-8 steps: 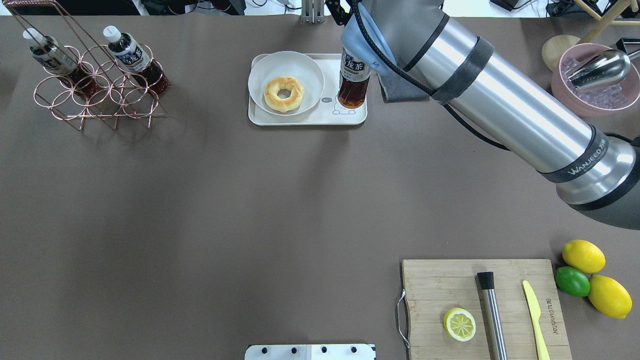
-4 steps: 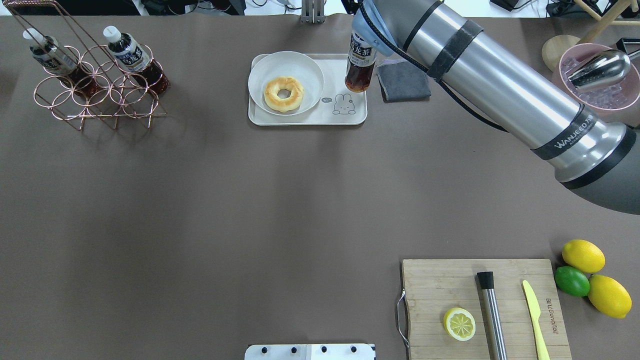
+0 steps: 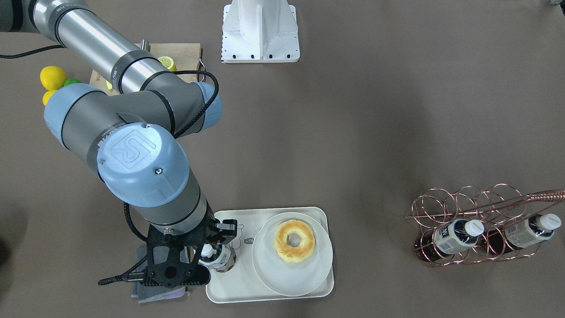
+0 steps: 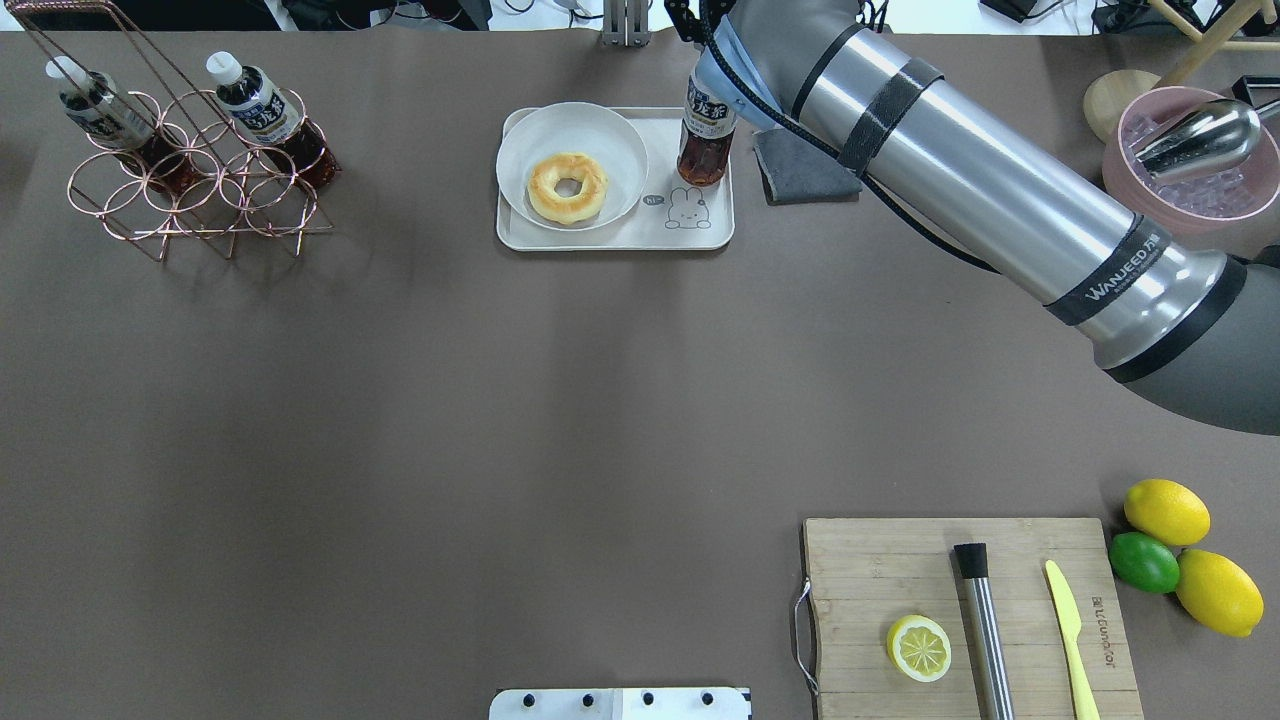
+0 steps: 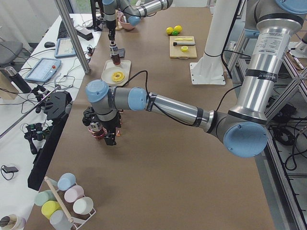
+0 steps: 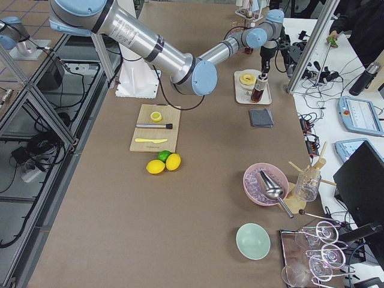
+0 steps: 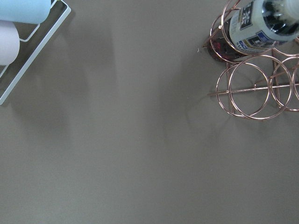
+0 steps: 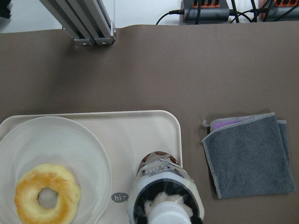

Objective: Place tea on tray
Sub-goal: 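Lower the bottle onto the tray beside the donut bowl and open the right gripper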

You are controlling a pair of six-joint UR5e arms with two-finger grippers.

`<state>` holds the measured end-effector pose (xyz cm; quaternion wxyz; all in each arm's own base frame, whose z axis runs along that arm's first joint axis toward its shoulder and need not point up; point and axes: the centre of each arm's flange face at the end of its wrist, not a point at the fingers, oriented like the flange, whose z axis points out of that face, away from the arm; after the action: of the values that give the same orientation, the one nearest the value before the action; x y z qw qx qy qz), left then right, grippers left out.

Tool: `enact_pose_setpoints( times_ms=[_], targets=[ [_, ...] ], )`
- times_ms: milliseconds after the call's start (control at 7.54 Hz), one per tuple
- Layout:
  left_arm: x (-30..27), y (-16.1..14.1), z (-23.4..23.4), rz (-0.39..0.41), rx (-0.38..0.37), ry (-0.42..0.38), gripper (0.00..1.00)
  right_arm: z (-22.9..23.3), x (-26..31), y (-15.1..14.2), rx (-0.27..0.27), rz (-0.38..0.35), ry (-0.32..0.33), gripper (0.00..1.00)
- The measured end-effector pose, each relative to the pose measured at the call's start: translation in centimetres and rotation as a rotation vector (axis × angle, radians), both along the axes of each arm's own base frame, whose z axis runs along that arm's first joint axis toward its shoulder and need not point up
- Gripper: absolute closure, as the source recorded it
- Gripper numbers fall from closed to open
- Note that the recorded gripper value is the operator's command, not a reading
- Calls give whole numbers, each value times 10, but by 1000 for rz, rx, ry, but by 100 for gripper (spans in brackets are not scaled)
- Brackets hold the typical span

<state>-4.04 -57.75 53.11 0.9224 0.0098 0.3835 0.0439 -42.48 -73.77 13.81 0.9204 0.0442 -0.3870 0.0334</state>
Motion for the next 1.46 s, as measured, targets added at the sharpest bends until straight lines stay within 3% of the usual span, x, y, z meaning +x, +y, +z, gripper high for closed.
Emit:
enact_pose_setpoints(
  times_ms=[398, 531, 1062, 1460],
  targets=[
    [0, -4, 1, 0, -3, -1, 2, -8, -15, 8, 13, -13, -2, 100],
    [0, -4, 1, 0, -4, -2, 2, -8, -17, 9, 16, -15, 1, 1],
    [0, -8, -2, -1, -2, -2, 2, -7, -18, 9, 31, 1, 19, 0],
    [0, -15, -8, 0, 6, -2, 2, -41, 10, 17, 27, 6, -25, 0]
  ],
)
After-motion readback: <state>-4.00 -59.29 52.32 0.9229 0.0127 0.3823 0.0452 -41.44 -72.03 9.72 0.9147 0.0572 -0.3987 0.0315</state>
